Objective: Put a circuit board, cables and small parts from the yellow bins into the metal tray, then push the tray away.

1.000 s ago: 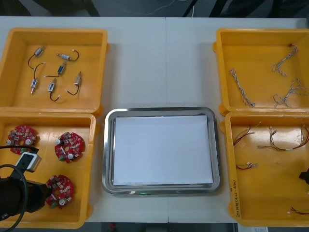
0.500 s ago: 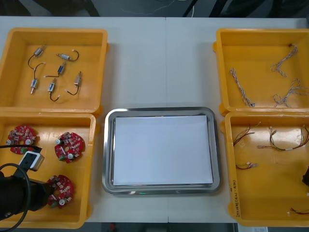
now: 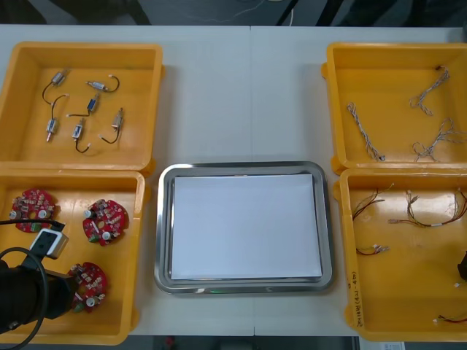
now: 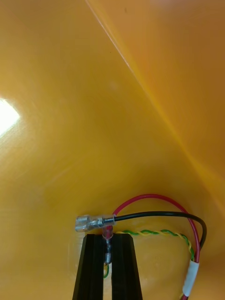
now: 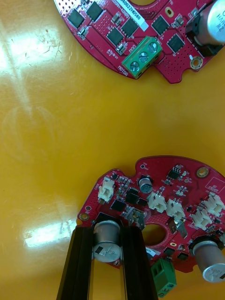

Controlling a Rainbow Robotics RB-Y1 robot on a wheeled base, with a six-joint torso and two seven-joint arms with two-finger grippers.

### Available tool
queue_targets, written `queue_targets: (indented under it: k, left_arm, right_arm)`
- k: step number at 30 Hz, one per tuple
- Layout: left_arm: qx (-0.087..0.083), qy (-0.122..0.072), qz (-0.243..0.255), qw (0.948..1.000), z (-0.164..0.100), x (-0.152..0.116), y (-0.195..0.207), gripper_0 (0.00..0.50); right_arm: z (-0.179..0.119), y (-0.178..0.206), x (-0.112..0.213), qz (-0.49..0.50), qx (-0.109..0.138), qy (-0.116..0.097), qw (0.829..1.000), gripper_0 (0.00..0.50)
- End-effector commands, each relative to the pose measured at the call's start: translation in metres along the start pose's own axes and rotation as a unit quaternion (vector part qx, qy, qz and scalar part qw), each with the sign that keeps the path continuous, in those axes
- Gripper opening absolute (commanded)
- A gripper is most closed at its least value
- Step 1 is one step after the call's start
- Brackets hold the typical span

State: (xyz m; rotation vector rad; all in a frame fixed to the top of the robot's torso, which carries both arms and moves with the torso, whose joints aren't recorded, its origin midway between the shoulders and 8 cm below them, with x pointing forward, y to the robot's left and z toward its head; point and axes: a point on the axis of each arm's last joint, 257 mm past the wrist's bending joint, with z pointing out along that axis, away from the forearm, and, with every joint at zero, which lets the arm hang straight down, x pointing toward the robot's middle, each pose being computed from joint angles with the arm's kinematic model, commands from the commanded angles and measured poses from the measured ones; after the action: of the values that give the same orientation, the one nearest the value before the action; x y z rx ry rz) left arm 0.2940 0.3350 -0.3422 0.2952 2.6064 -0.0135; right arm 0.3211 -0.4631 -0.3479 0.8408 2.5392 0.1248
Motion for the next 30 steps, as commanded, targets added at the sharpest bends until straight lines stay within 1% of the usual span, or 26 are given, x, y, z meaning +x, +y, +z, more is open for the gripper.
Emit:
queue_targets:
  k: [1, 8, 10, 13, 21, 22, 25, 26, 30]
  left_arm:
    - [-0.007, -0.006, 0.005, 0.9999, -0.003, -0.009, 0.005, 0.0]
    - [-0.012, -0.012, 0.007, 0.9998, -0.005, -0.017, 0.011, 0.0]
    - [-0.017, -0.013, 0.009, 0.9997, -0.007, -0.02, 0.016, 0.0]
    - [-0.02, -0.012, 0.007, 0.9997, -0.009, -0.022, 0.02, 0.0]
    - [-0.033, -0.013, 0.008, 0.9993, -0.016, -0.029, 0.034, 0.0]
    - [-0.036, -0.012, 0.008, 0.9993, -0.017, -0.03, 0.036, 0.0]
    - [-0.04, -0.011, 0.006, 0.9991, -0.02, -0.033, 0.041, 0.0]
    - [-0.043, -0.007, 0.005, 0.999, -0.021, -0.032, 0.044, 0.0]
    - [-0.051, -0.001, 0.004, 0.9987, -0.024, -0.034, 0.05, 0.0]
  right_arm:
    - [-0.01, 0.002, -0.007, -0.013, -0.002, -0.005, 1.0, 0.0]
    - [-0.044, 0.012, -0.028, -0.033, 0.008, -0.012, 0.999, 0.0]
    - [-0.05, 0.016, -0.03, -0.045, 0.01, -0.014, 0.999, 0.0]
    - [-0.054, 0.023, -0.034, -0.053, 0.006, -0.016, 0.998, 0.0]
    - [-0.057, 0.055, -0.035, -0.062, -0.015, -0.005, 0.998, 0.0]
    - [-0.056, 0.064, -0.033, -0.064, -0.023, -0.001, 0.998, 0.0]
    - [-0.055, 0.078, -0.028, -0.062, -0.036, 0.006, 0.997, 0.0]
    - [-0.055, 0.083, -0.025, -0.06, -0.04, 0.011, 0.997, 0.0]
    - [-0.056, 0.099, -0.02, -0.058, -0.054, 0.018, 0.997, 0.0]
